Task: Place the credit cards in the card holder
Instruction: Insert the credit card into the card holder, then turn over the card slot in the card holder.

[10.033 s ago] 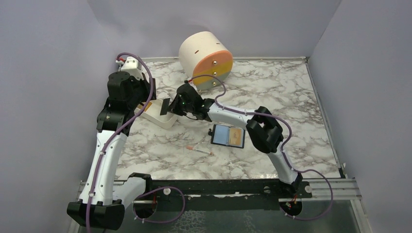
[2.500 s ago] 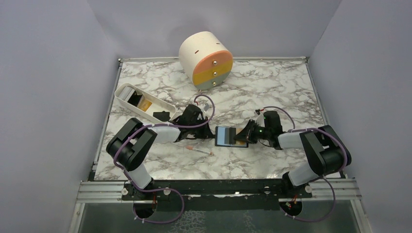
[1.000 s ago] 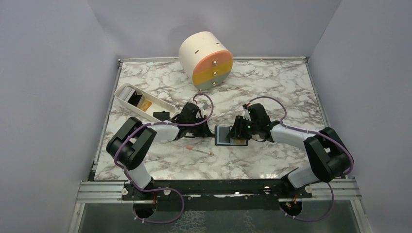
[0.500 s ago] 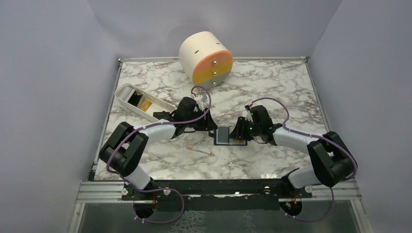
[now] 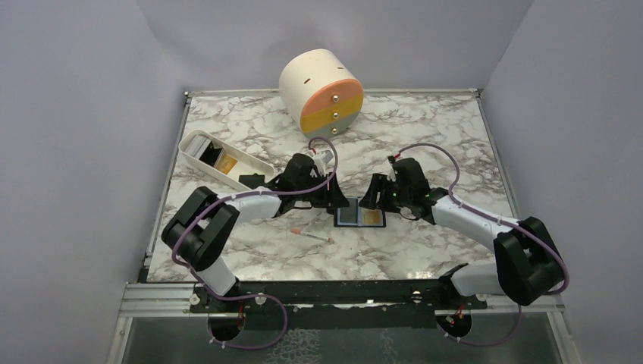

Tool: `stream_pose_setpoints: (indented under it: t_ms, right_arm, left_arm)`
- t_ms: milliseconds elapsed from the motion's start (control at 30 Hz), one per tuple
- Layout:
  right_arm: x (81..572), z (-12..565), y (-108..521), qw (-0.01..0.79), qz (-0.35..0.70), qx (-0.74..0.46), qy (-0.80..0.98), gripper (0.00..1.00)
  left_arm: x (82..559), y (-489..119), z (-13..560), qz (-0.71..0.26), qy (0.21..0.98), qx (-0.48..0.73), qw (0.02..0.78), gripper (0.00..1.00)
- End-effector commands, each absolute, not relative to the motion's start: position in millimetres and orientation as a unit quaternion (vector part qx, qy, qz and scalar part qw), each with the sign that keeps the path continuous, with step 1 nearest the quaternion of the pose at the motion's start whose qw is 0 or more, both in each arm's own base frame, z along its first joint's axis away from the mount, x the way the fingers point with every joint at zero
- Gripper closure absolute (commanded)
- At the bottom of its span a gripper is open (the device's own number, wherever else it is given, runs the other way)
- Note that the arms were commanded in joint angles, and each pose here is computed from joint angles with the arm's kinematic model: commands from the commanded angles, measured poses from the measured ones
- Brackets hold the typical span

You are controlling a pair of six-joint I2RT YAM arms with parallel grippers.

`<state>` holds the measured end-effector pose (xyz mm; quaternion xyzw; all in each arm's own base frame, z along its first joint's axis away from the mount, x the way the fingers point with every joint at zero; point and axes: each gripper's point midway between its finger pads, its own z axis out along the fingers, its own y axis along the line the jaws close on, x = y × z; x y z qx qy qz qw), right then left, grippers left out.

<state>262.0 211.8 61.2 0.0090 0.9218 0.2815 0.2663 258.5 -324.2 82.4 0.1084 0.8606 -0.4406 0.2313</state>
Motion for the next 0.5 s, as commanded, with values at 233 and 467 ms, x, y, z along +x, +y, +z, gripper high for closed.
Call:
stream_pose_setpoints:
  t_ms: [233,467]
  right_arm:
    - [264.7,54.9,191.7,0.275,0.236,0.026,0.932,0.35]
    - [263.5,44.7,186.1,0.274,0.223,0.031,0.935,0.35]
  left_arm:
    - [253.2,-338.7,63.2,-0.45,0.861,0.12,0.203,0.55]
    - [249.5,-333.8,42.2,-0.434,0.873,0.117,0.188,0.57]
